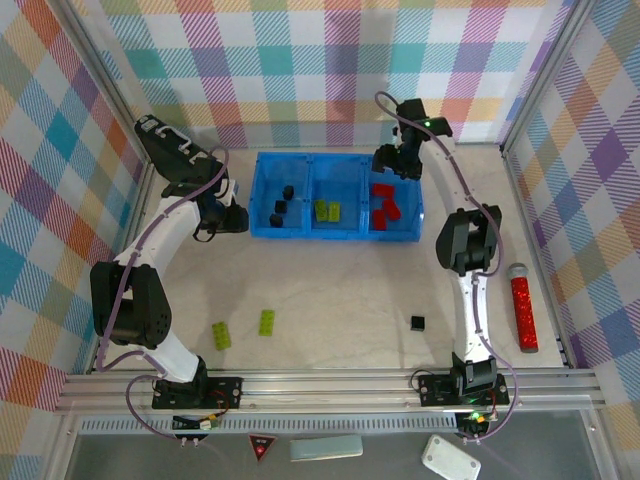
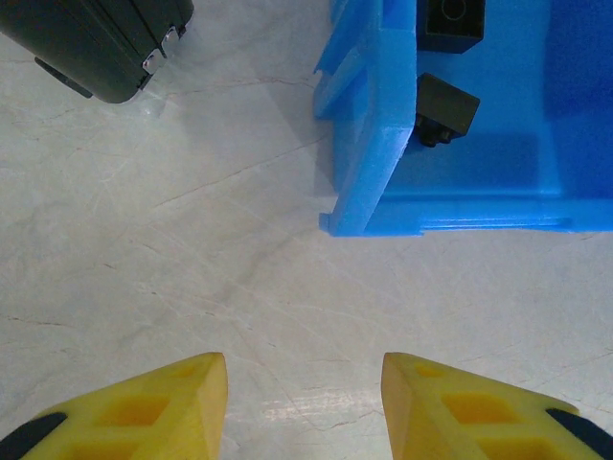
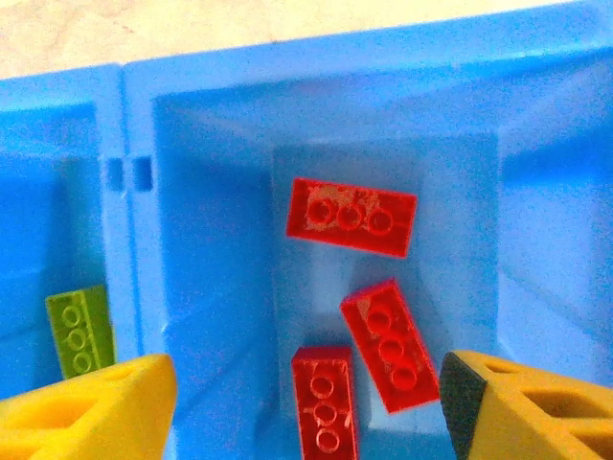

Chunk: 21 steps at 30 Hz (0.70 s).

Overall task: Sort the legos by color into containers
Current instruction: Place the lego in the container, then pick up the lego from the bottom-right of the table.

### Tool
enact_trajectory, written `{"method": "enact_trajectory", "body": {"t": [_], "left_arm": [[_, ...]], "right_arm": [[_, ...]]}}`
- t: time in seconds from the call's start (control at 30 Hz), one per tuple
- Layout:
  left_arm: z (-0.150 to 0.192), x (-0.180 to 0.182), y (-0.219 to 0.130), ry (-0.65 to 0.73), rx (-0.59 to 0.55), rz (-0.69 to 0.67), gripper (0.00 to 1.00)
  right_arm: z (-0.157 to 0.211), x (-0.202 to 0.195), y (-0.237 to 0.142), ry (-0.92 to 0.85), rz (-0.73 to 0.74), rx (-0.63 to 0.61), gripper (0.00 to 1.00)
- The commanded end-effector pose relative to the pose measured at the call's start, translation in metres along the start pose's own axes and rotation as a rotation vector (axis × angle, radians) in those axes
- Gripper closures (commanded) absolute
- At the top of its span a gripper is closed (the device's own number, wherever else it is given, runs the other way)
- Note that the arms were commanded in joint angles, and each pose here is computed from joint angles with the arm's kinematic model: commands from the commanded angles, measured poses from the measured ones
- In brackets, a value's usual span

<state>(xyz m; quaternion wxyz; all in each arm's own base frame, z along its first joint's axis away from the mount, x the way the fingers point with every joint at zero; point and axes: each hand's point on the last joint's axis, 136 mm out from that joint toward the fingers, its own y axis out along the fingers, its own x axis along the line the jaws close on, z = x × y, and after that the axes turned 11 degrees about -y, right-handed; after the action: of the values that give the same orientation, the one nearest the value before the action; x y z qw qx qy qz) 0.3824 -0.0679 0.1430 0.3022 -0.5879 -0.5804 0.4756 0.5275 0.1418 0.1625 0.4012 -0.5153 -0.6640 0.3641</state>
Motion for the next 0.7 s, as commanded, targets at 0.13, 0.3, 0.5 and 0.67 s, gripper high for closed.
{"method": "enact_trajectory", "body": {"t": [0.13, 0.3, 0.5, 0.67], "left_arm": [[0.003, -0.011, -0.001, 0.026, 0.008, 0.028, 0.54], [0.004, -0.011, 0.0, 0.029, 0.012, 0.028, 0.54], [0.004, -0.012, -0.001, 0.029, 0.01, 0.029, 0.54], [0.004, -0.011, -0.001, 0.029, 0.012, 0.027, 0.54]], "right_arm": [[0.032, 0.007, -0.047, 0.002, -0.029, 0.04, 0.27], [0.058, 0.005, -0.062, 0.006, -0.009, 0.063, 0.27], [0.096, 0.001, -0.072, 0.018, 0.008, 0.093, 0.27], [0.136, -0.002, -0.075, 0.035, 0.029, 0.131, 0.28]]}}
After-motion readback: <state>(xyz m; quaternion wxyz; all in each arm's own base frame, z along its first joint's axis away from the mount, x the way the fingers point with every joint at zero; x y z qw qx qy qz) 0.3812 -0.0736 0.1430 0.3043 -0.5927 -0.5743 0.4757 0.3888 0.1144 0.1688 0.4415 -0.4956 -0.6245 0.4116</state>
